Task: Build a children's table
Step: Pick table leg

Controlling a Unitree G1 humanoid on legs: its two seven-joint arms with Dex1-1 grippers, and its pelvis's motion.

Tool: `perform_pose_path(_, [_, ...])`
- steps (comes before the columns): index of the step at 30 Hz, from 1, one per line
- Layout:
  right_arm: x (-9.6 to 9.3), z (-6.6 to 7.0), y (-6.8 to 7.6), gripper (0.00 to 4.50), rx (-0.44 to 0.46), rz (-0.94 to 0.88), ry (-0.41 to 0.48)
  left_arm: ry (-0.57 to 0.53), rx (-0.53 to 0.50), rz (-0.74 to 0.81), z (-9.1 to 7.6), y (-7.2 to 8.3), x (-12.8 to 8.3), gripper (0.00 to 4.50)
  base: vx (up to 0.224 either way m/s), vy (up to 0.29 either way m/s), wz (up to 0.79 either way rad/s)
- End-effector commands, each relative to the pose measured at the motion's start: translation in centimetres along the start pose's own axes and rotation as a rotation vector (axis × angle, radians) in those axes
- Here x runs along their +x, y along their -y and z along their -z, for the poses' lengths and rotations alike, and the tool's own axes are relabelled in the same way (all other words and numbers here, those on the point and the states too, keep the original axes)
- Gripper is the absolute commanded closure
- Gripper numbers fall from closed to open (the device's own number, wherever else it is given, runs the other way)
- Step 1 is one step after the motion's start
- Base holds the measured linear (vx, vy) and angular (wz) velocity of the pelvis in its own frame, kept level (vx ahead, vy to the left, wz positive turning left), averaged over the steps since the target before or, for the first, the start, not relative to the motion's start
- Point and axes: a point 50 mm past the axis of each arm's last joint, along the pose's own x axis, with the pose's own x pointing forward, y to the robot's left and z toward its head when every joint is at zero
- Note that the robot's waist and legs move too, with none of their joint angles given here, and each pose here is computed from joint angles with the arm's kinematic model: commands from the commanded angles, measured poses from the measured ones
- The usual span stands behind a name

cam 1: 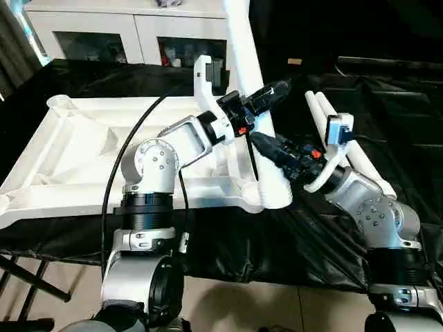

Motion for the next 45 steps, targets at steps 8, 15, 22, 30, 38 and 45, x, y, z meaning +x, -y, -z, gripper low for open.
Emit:
perform_pose_path(8, [4.2, -0.9, -0.9, 2.68, -0.282, 0.165, -0.041, 0.051, 0.091, -0.265, -0.5, -1.3, 0.5, 2.25, 0.000, 0.000, 0.00])
perform_pose_path(15, [5.9, -1.2, -1.7, 2.68, -0.355, 0.223, -0.027, 0.100, 0.119, -0.309, -1.0, -1.5, 0.5, 2.59, 0.000, 0.000, 0.00])
perform_pose_path(22, [5.6, -1.2, -1.4, 1.96, -0.287, 0.167, -0.051, 0.104, 0.177, -0.145, -1.7, -1.0, 0.2, 2.63, 0.000, 0.000, 0.00])
perform_pose_path(30, [2.5, -0.8, -2.3, 1.51, -0.203, -0.190, -0.247, -0.056, 0.215, 0.177, -1.1, 0.0, -1.3, 2.64, 0.000, 0.000, 0.00])
perform_pose_path(38, [1.6, -0.3, -2.9, 1.51, -0.097, -0.379, -0.356, -0.162, 0.186, 0.542, -0.4, 2.3, -2.7, 2.64, 0.000, 0.000, 0.00])
perform_pose_path(45, [1.5, 0.2, -3.2, 2.18, -0.064, -0.418, -0.392, -0.155, 0.173, 0.605, -0.5, 2.7, -2.9, 2.65, 0.000, 0.000, 0.00])
